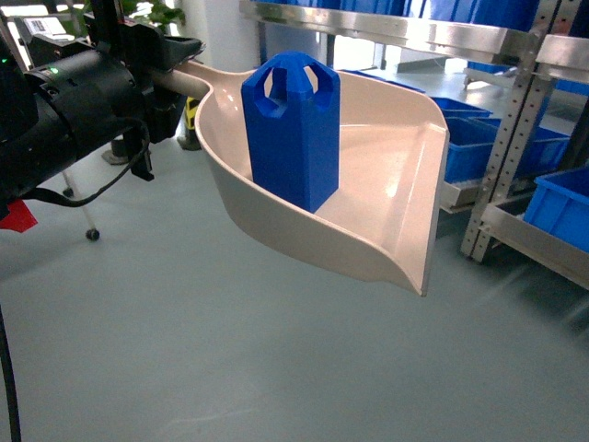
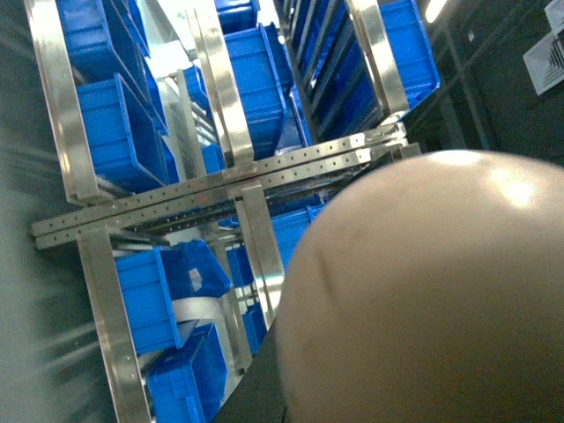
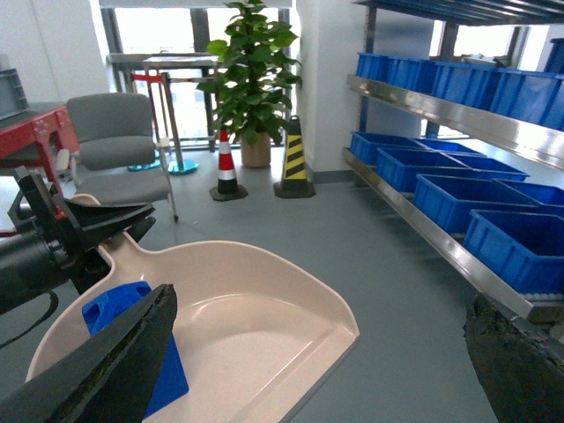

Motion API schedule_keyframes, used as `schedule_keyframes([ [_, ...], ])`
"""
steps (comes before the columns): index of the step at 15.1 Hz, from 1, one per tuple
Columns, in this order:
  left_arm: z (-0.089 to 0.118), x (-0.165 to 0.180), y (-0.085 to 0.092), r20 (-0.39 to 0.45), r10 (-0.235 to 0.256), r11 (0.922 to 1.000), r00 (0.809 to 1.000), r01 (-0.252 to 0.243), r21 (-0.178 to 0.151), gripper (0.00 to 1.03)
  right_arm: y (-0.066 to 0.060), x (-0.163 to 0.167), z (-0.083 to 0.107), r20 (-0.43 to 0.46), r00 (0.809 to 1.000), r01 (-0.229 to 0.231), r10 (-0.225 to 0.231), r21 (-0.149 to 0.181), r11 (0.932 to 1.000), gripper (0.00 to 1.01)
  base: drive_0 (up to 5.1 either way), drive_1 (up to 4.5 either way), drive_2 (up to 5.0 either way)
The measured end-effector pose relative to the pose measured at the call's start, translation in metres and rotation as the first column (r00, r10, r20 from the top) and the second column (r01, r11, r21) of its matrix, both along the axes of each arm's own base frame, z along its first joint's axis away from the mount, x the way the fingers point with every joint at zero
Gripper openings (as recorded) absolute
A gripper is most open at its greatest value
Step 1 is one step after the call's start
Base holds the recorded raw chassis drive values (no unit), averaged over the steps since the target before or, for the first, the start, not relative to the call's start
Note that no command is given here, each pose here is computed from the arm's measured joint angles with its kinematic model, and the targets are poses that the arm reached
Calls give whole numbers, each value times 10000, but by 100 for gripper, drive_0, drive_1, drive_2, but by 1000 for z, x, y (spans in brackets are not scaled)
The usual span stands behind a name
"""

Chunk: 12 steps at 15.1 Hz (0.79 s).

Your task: Place part in tray to right shelf

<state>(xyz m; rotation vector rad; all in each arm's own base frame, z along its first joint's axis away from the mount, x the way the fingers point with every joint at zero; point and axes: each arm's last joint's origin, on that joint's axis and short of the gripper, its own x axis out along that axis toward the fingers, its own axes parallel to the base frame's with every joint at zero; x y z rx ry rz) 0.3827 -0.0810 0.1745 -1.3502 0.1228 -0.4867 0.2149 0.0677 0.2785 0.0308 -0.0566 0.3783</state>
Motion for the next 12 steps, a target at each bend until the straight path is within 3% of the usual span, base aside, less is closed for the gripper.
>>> schedule_keyframes([
  [12, 0, 0, 0, 0, 8, 10000, 10000, -8, 0, 13, 0, 0, 0, 0, 10000, 0, 0, 0, 10000, 98, -160, -160, -160],
])
